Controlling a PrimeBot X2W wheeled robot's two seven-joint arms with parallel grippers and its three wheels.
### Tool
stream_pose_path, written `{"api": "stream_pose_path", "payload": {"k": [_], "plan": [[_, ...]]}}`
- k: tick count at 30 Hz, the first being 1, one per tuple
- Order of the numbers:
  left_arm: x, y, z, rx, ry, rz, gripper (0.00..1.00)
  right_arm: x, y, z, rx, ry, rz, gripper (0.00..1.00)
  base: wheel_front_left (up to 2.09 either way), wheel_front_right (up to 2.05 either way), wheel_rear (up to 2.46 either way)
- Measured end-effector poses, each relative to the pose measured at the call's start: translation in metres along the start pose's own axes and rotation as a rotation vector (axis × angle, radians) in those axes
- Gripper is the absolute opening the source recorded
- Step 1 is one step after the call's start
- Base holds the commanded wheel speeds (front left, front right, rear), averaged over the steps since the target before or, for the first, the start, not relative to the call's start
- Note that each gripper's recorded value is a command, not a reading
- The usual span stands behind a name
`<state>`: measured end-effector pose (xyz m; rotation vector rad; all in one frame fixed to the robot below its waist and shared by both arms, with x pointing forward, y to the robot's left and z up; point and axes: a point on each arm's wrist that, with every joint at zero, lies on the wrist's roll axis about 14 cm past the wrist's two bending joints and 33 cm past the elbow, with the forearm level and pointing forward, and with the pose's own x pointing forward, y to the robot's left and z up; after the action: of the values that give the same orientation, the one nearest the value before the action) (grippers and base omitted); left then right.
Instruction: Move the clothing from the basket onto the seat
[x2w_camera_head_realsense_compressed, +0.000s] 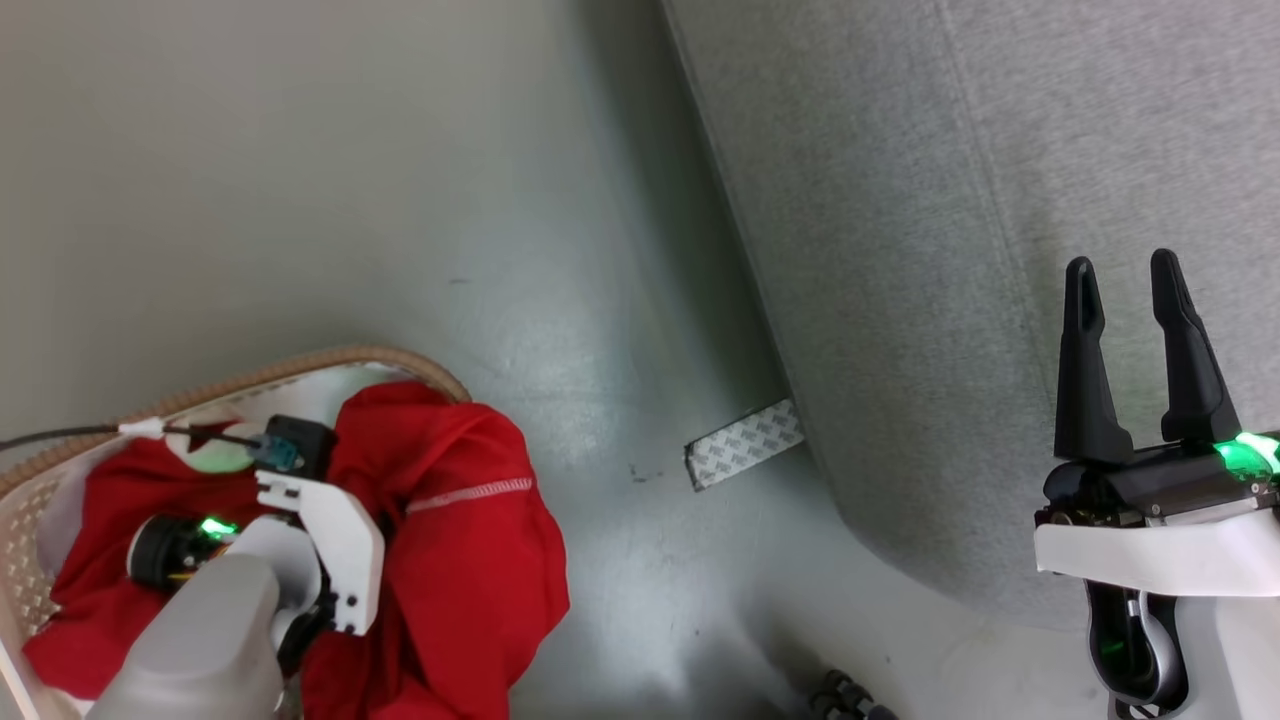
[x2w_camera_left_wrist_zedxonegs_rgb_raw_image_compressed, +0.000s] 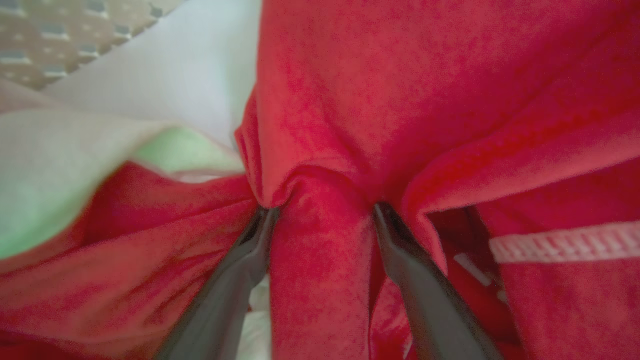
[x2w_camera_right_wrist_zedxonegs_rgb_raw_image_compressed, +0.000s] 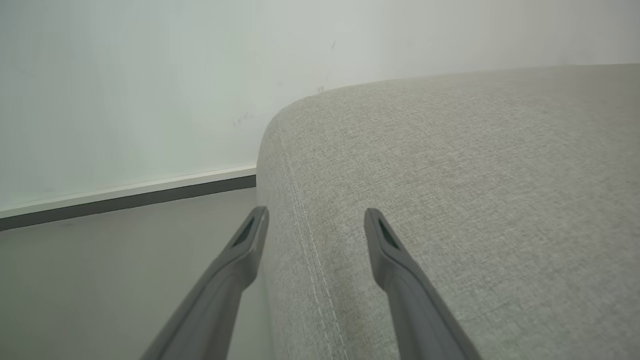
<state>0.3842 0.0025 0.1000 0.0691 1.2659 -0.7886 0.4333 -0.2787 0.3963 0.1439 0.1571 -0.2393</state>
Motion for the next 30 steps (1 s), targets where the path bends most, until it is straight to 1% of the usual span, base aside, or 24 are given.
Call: {"api": "stream_pose_path", "payload": {"k": [6,7,8,9,14,21,30], "plan": [[0.0,0.013,-0.024,-0.014,0.056,0.004,1.0,0.006,0.015,-0.022,-0.009,0.044,0.045,1.0,0.15,0.15,0.15],[0.0,0.015,-0.026,-0.017,0.062,0.004,0.86,0.007,0.016,-0.024,-0.007,0.049,0.048,1.0,0.0,0.0,0.0],[0.0,0.015,-0.026,-0.013,0.06,0.002,0.32,0.007,0.017,-0.026,-0.008,0.053,0.051,1.0,0.0,0.0,0.0],[0.0,0.015,-0.024,-0.007,0.046,-0.001,0.0,0.008,0.018,-0.026,-0.01,0.052,0.054,1.0,0.0,0.0,0.0],[-0.009,0.014,-0.011,0.011,-0.028,-0.002,0.0,0.011,0.026,-0.019,0.001,0.031,0.077,1.0,0.0,0.0,0.0],[-0.034,0.009,0.017,0.02,-0.163,0.009,0.0,0.009,0.038,-0.004,0.005,-0.008,0.112,1.0,0.0,0.0,0.0],[-0.087,-0.027,0.063,0.032,-0.389,0.003,0.0,-0.002,0.05,0.039,0.017,-0.107,0.149,1.0,0.0,0.0,0.0]]}}
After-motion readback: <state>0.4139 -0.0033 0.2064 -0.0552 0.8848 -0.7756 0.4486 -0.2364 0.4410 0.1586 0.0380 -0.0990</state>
